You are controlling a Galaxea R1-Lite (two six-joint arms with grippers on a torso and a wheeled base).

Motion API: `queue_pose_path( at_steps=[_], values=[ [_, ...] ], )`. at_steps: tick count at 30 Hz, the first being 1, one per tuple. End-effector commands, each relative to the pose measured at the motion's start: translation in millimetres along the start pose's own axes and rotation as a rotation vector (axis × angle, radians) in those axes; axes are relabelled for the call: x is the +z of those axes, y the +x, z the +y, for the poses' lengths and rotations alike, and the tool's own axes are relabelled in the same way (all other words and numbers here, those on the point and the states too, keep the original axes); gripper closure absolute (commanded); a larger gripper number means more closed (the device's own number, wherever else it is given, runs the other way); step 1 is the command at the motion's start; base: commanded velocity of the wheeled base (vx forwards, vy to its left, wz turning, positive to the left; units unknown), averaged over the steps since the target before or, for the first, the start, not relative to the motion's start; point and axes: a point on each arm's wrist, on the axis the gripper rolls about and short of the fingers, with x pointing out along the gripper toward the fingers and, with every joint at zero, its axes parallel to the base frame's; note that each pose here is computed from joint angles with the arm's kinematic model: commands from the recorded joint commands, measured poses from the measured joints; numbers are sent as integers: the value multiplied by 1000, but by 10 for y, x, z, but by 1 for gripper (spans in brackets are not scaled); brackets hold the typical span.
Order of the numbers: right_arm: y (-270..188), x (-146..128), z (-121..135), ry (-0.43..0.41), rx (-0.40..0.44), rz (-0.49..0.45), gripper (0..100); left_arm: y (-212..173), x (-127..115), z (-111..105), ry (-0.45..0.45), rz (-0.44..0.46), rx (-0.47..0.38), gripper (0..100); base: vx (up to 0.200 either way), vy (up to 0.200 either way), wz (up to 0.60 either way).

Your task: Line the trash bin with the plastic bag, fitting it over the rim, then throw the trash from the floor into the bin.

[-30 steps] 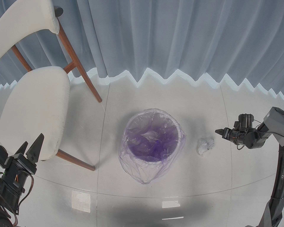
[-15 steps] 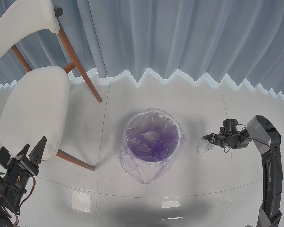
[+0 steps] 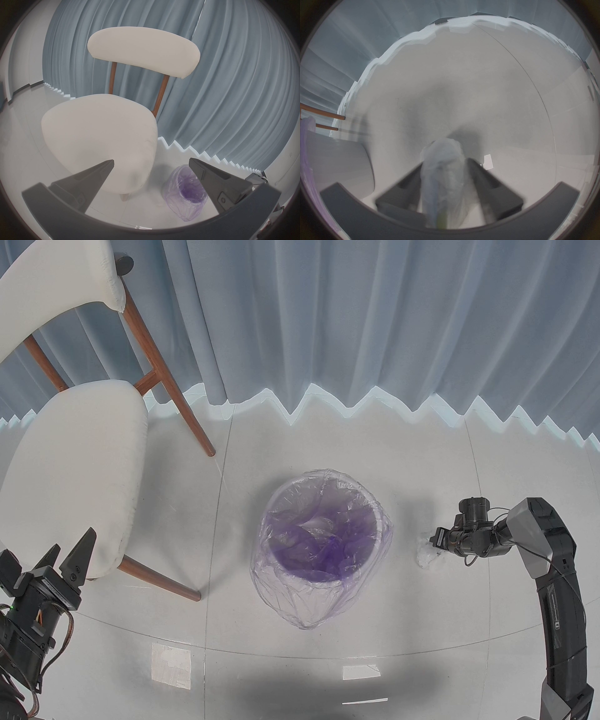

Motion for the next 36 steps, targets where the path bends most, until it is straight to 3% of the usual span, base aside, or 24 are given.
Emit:
queue_pose_path(
  at_steps=[1, 4, 5, 9, 12, 14, 19, 20, 22, 26, 28, 36],
  values=[
    [-216, 165, 51, 7, 3, -21, 100, -9, -36, 44, 13, 12, 28, 0, 0, 0, 0],
    [-519, 336, 96, 9, 3, -45, 100, -13, -30, 45, 13, 8, 28, 0, 0, 0, 0],
    [-832, 492, 132, 10, 5, -74, 100, -14, -26, 48, 24, 5, 31, 0, 0, 0, 0],
    [-1559, 611, 237, 14, 12, -113, 100, -14, -17, 68, 46, -2, 48, 0, 0, 0, 0],
    [-2187, 510, 354, 4, 39, -150, 100, -14, -6, 105, 48, -11, 80, 0, 0, 0, 0],
    [-2342, 452, 393, -11, 51, -176, 100, -19, -1, 115, 49, -14, 89, 0, 0, 0, 0],
    [-2915, 86, 811, -122, 210, -369, 100, -82, 49, 127, 39, -51, 91, 0, 0, 0, 0],
    [-2927, 71, 827, -127, 216, -371, 100, -84, 50, 127, 38, -52, 90, 0, 0, 0, 0],
    [-3085, -152, 1106, -234, 324, -424, 100, -113, 73, 125, 33, -70, 84, 0, 0, 0, 0],
    [-3125, -372, 1260, -321, 393, -434, 100, -129, 85, 124, 30, -80, 81, 0, 0, 0, 0],
    [-3081, -613, 1406, -406, 462, -434, 100, -138, 93, 128, 29, -87, 82, 0, 0, 0, 0],
    [-2677, -758, 1687, -481, 542, -471, 100, -162, 114, 133, 24, -105, 83, 0, 0, 0, 0]
  ],
)
